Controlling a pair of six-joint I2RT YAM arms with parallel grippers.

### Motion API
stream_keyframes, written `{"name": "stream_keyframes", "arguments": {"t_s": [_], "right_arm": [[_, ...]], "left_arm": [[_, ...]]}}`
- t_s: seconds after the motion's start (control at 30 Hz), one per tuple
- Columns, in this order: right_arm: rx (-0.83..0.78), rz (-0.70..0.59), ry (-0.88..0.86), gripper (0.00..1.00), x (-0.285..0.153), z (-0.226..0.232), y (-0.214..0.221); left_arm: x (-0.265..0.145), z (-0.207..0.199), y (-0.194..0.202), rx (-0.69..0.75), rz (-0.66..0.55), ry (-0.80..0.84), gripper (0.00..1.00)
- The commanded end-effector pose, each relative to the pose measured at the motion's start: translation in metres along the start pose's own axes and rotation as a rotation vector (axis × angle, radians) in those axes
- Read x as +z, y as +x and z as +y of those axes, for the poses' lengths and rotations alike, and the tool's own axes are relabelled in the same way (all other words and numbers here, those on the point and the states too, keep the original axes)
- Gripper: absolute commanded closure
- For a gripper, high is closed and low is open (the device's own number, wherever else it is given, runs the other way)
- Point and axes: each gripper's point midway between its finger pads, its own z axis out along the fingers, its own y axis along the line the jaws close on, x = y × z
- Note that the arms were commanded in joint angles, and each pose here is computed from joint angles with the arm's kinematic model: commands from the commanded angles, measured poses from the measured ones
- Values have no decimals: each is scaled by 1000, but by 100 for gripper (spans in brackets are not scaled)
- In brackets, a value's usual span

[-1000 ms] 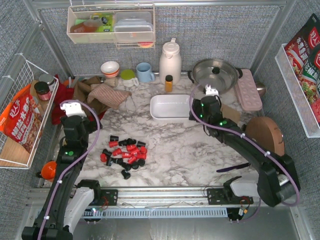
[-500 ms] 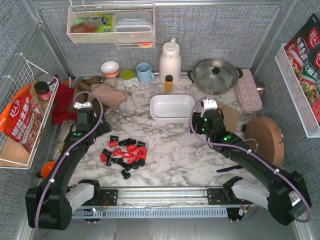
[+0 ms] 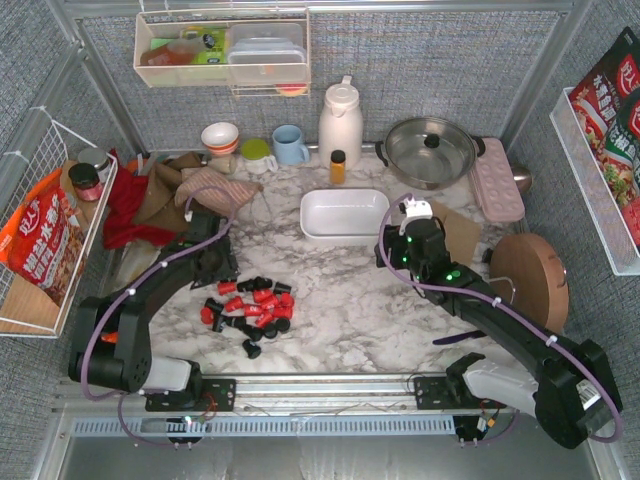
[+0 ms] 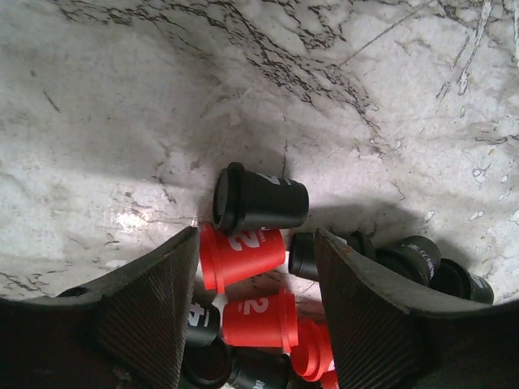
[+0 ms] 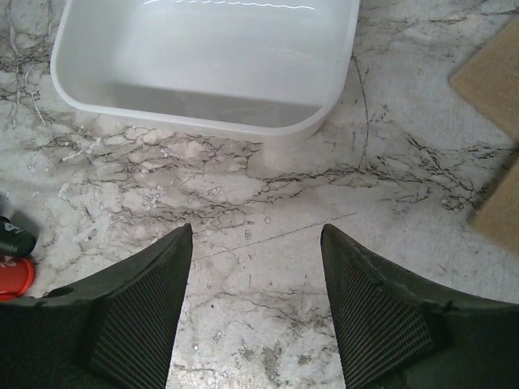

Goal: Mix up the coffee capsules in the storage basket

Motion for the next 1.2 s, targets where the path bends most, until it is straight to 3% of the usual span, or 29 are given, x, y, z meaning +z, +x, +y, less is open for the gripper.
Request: {"name": "stream_keyframes", "arguments": {"t_s": [0.0, 0.57, 0.9, 1.17], "right_arm": [[13, -25, -20, 31, 0, 5, -9], [18, 10, -44, 30, 7, 12, -2], [16, 29, -59, 30, 10, 15, 1], [15, 38, -65, 29, 11, 16, 2]], "left_arm": [[3, -5, 1, 12, 17, 10, 31], [15, -3, 3, 89, 46, -70, 29], [24, -3, 0, 122, 62, -107, 38], [29, -1, 3, 150, 69, -136, 39]]}}
